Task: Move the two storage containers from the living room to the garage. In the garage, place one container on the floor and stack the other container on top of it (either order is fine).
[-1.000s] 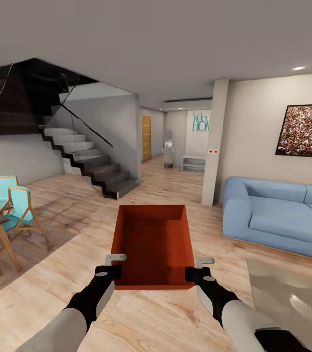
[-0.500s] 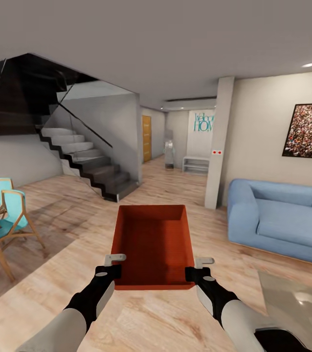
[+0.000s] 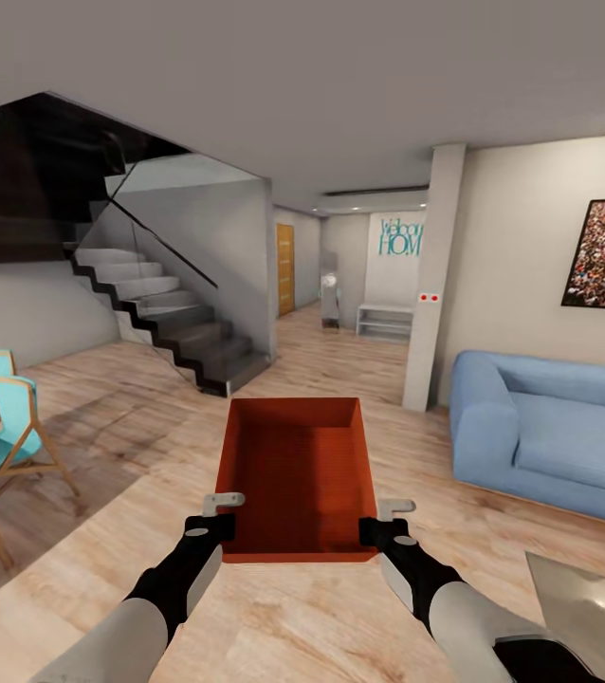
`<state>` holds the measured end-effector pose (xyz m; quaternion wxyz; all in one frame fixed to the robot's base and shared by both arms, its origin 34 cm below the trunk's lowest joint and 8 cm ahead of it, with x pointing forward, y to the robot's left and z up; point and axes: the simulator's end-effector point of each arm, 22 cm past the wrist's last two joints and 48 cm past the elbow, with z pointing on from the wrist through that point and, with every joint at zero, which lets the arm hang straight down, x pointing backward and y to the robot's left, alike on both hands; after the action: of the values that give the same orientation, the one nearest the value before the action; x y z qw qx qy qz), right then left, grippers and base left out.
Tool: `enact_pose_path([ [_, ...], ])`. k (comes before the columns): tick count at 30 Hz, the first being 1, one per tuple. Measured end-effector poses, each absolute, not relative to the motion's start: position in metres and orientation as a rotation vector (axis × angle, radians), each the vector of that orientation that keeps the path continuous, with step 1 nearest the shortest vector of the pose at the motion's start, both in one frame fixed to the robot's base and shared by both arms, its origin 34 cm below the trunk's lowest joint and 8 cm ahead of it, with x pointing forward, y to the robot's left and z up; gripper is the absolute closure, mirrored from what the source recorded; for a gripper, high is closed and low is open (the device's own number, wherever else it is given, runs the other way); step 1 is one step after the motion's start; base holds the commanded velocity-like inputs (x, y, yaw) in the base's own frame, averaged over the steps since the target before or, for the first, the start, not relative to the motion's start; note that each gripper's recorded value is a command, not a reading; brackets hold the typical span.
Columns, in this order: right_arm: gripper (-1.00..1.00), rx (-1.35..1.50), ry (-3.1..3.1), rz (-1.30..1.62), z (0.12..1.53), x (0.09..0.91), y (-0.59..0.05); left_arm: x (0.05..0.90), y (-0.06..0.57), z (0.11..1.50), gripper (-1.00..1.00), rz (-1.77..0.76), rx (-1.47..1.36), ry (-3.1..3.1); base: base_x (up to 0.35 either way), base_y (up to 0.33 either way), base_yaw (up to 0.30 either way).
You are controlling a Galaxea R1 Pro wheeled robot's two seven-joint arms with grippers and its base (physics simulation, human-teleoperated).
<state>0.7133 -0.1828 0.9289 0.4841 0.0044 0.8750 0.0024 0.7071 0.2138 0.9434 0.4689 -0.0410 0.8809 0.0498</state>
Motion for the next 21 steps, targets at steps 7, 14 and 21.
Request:
enact_pose_path([
  [7, 1.00, 0.011, 2.131, 0.006, 0.9290, 0.7133, -0.1826, 0.7072, 0.2140, 0.9434, 1.00, 0.122, -0.100, 2.160, 0.321, 0.074, -0.007],
  [14, 1.00, 0.013, 2.130, 0.006, 0.9289, 0.7131, -0.1822, 0.7075, 0.2145, 0.9436, 1.00, 0.121, -0.098, 2.158, 0.321, 0.074, -0.195],
  [21, 1.00, 0.012, 2.130, 0.005, 0.9290, 0.7132, -0.1821, 0.7075, 0.2145, 0.9435, 1.00, 0.120, -0.099, 2.158, 0.321, 0.074, -0.243],
])
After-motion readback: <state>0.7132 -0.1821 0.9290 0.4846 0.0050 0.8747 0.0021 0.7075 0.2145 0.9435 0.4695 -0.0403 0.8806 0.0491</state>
